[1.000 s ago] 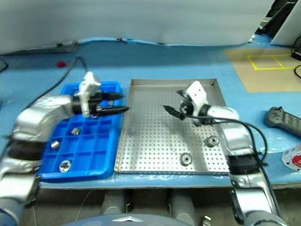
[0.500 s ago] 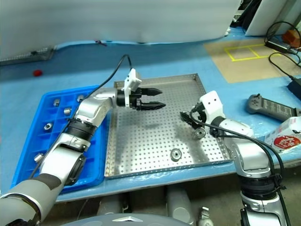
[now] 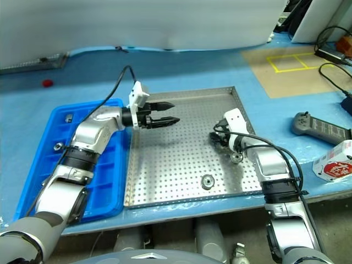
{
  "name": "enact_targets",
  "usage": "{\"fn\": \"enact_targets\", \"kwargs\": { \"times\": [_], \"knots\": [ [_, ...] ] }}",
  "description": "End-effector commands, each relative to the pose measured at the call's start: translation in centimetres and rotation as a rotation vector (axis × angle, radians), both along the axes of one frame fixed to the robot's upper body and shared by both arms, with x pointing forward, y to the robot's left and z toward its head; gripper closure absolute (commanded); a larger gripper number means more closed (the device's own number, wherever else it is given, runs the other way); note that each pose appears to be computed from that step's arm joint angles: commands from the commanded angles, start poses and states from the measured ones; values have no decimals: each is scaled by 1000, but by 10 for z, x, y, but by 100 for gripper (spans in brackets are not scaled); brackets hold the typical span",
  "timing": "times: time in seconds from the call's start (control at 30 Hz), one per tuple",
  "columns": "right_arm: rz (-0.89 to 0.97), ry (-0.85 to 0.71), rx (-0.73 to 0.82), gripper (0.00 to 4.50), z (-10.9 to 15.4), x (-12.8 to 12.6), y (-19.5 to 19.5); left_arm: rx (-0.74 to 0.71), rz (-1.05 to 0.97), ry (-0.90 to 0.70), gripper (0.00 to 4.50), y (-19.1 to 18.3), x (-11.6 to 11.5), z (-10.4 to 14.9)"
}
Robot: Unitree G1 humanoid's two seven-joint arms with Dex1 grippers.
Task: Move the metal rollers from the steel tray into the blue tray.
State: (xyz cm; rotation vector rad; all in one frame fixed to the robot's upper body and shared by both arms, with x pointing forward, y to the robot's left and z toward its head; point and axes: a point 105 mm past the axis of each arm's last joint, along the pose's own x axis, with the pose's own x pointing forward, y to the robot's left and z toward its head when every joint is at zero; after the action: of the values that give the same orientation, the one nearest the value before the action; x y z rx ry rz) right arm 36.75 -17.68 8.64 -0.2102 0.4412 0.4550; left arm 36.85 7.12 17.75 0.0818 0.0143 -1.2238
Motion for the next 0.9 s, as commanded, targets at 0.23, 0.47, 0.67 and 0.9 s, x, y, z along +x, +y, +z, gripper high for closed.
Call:
{"fn": "enact_targets", "kwargs": {
  "times": [0.23, 0.47, 0.67, 0.9],
  "knots": [
    [433, -332, 197, 282, 98, 11, 104, -51, 257, -105, 88, 64, -9, 31],
    [785, -325, 184, 282, 101, 5, 185, -25, 632, -195, 88, 147, -38, 42],
    [1049, -291, 158, 282, 89, -15, 231, -10, 877, -210, 88, 191, -89, 42],
    [1198, -252, 153, 282, 77, -37, 265, -1, 998, -205, 88, 208, -115, 44]
  ]
}}
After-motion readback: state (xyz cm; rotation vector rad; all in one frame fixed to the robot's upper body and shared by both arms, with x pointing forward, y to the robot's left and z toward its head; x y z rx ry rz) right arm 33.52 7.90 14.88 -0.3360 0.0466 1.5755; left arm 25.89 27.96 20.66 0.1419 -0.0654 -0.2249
